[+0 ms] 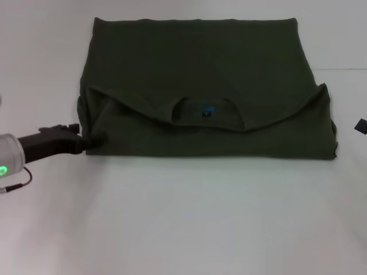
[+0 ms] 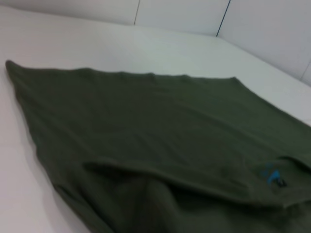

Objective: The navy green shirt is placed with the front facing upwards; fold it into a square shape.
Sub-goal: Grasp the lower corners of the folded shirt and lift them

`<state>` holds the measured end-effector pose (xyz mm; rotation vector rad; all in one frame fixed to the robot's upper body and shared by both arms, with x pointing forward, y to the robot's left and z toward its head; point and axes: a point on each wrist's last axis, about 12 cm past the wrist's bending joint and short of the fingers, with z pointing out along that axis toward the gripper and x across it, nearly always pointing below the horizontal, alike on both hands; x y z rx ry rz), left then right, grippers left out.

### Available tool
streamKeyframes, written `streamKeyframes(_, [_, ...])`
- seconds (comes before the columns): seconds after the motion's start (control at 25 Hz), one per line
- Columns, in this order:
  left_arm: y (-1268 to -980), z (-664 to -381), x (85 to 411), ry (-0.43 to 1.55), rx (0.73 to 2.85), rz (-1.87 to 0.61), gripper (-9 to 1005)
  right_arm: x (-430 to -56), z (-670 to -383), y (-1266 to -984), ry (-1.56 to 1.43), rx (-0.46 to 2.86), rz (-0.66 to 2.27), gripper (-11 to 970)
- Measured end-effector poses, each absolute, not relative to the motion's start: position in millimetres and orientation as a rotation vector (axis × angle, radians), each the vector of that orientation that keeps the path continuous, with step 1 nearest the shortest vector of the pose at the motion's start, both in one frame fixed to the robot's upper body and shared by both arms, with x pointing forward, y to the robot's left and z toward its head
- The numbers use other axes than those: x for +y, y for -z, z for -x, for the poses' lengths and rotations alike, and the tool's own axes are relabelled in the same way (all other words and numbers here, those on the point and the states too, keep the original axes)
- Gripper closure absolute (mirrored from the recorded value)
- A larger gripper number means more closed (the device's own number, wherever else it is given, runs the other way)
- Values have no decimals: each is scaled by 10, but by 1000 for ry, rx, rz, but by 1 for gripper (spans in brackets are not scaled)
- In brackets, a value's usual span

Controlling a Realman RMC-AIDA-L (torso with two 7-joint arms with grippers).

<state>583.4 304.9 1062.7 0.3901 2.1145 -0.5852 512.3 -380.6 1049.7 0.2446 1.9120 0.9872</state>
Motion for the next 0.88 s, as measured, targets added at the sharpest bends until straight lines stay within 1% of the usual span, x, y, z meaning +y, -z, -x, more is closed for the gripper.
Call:
streamKeyframes(0.36, [-10497, -5926, 2870, 504, 2157, -389, 105, -3782, -5141, -10487, -984, 1913, -249, 12])
streamKeyframes(0.88, [-10492, -5935, 2814, 523, 2163, -397, 109, -3771, -5173, -10483, -971, 1916, -253, 12])
